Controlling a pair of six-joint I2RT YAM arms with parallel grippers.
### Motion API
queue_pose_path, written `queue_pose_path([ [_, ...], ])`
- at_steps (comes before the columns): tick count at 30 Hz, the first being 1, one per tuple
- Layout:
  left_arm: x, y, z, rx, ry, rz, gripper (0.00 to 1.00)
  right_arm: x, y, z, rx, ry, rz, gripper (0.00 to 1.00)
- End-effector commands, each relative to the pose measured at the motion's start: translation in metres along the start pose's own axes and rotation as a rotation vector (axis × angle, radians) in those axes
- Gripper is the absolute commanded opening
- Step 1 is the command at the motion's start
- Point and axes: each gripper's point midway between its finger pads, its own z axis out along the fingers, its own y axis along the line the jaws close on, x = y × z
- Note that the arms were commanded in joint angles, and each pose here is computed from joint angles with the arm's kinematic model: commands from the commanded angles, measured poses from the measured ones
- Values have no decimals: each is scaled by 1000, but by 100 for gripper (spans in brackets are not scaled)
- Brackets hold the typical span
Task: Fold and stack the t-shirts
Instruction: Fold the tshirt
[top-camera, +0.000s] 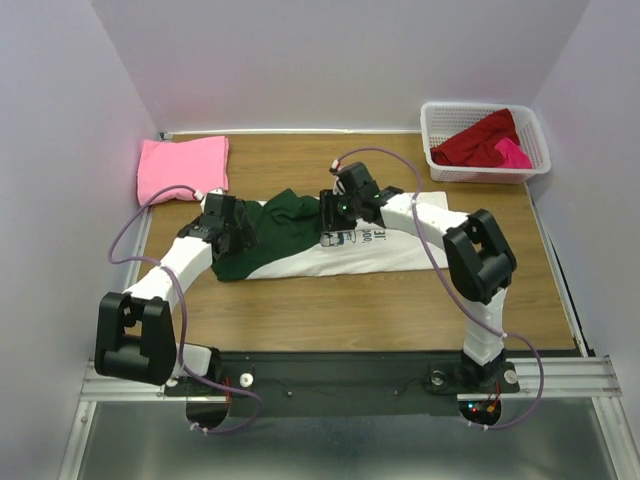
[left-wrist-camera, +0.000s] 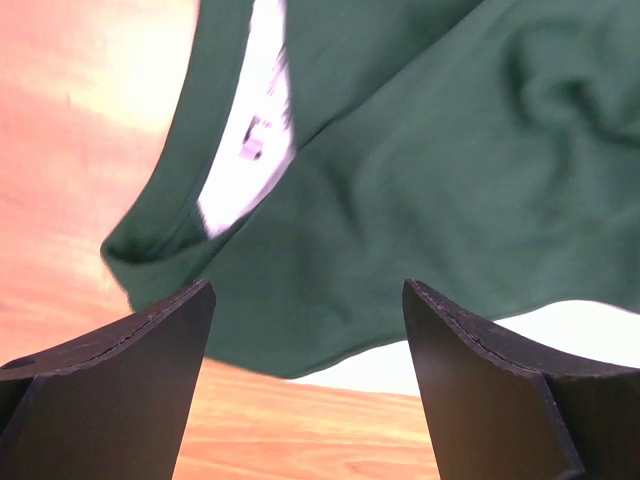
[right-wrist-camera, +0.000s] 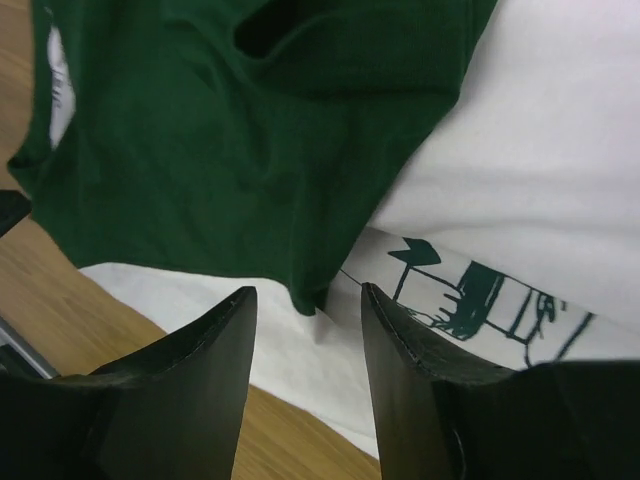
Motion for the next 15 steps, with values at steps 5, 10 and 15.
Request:
queue_pose_path([
  [5, 11, 25, 15, -72, 29, -26, 86, -1, 24, 36, -65, 13, 73, 49],
  [10, 34, 36, 29, -99, 111, -43, 86, 2, 20, 43, -54, 22, 75, 32],
  [15, 50, 44, 36, -106, 164, -60, 86, -20, 29, 26, -56, -46, 34, 4],
])
